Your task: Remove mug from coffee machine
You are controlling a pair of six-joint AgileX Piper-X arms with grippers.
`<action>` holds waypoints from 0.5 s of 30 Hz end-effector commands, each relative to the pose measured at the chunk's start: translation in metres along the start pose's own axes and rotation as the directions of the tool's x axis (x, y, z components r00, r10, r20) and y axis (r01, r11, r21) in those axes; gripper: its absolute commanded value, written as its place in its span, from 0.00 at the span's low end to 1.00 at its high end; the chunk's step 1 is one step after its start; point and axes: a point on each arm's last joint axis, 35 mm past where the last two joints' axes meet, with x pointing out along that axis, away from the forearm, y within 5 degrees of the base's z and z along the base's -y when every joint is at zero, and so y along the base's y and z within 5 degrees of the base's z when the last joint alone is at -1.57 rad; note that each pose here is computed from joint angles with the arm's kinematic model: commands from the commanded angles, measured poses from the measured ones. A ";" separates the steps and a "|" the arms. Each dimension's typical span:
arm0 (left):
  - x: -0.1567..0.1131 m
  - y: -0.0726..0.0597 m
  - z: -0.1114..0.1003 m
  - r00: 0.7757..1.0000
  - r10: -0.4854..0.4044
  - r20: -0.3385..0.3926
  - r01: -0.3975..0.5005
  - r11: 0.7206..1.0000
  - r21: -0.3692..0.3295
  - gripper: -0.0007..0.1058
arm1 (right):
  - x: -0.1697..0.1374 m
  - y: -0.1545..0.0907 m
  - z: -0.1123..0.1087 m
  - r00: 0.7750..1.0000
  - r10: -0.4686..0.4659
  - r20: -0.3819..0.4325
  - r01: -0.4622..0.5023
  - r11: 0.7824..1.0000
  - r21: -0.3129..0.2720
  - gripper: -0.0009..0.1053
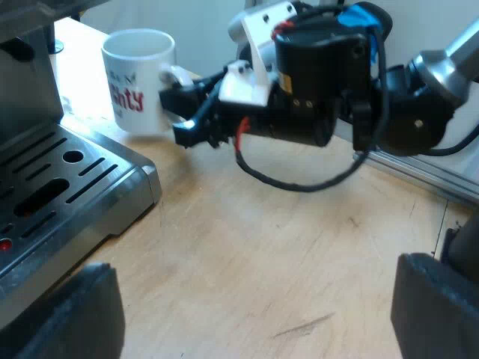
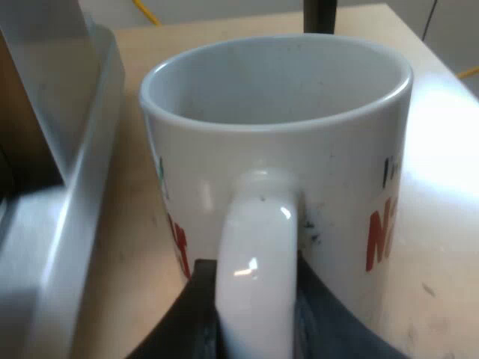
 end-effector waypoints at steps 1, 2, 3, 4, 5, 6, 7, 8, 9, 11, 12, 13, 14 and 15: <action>0.000 -0.001 0.003 1.000 0.005 0.011 -0.005 1.000 0.011 0.75 | -0.006 -0.003 -0.004 1.000 -0.008 0.021 0.009 1.000 -0.009 0.01; 0.000 -0.001 0.003 1.000 0.005 0.011 -0.005 1.000 0.011 0.75 | -0.010 -0.004 -0.009 1.000 -0.007 0.015 0.007 1.000 -0.011 0.01; 0.000 -0.001 0.003 1.000 0.005 0.011 -0.005 1.000 0.013 0.75 | -0.013 -0.004 -0.013 1.000 -0.007 0.014 0.007 1.000 -0.012 0.01; 0.000 -0.001 0.003 1.000 0.005 0.011 -0.005 1.000 0.015 0.75 | -0.014 -0.004 -0.015 1.000 -0.006 0.011 0.007 1.000 -0.013 0.01; 0.000 -0.001 0.003 1.000 0.005 0.011 -0.005 1.000 0.022 0.75 | -0.017 -0.005 -0.018 1.000 -0.006 0.009 0.006 1.000 -0.014 0.01; 0.000 -0.001 0.003 1.000 0.005 0.011 -0.005 1.000 0.029 0.75 | -0.018 -0.005 -0.019 1.000 -0.006 0.007 0.006 1.000 -0.015 0.01; 0.000 -0.001 0.003 1.000 0.005 0.011 -0.005 1.000 0.029 0.75 | -0.019 -0.005 -0.021 1.000 -0.005 0.003 0.005 1.000 -0.016 0.01; 0.000 -0.001 0.003 1.000 0.005 0.011 -0.005 1.000 0.029 0.75 | -0.020 -0.005 -0.023 1.000 -0.004 -0.003 0.004 1.000 -0.019 0.01; 0.000 -0.001 0.003 1.000 0.005 0.011 -0.005 1.000 0.029 0.75 | -0.021 -0.005 -0.024 1.000 -0.003 -0.008 0.003 1.000 -0.018 0.01; 0.000 -0.001 0.003 1.000 0.005 0.011 -0.005 1.000 0.029 0.75 | -0.023 -0.005 -0.027 1.000 -0.001 -0.015 0.001 1.000 -0.009 0.01; 0.000 -0.001 0.003 1.000 0.005 0.011 -0.005 1.000 0.029 0.75 | -0.023 -0.005 -0.028 1.000 -0.001 -0.019 0.001 1.000 -0.006 0.01; 0.000 -0.001 0.003 1.000 0.005 0.011 -0.005 1.000 0.029 0.75 | -0.024 -0.005 -0.028 1.000 -0.001 -0.020 0.000 1.000 -0.005 0.01; 0.000 -0.001 0.003 1.000 0.005 0.011 -0.005 1.000 0.029 0.75 | -0.024 -0.005 -0.029 1.000 0.000 -0.023 0.000 1.000 -0.006 0.01; 0.000 -0.001 0.003 1.000 0.005 0.011 -0.005 1.000 0.029 0.75 | -0.024 -0.005 -0.029 1.000 0.002 -0.022 -0.002 1.000 -0.002 0.03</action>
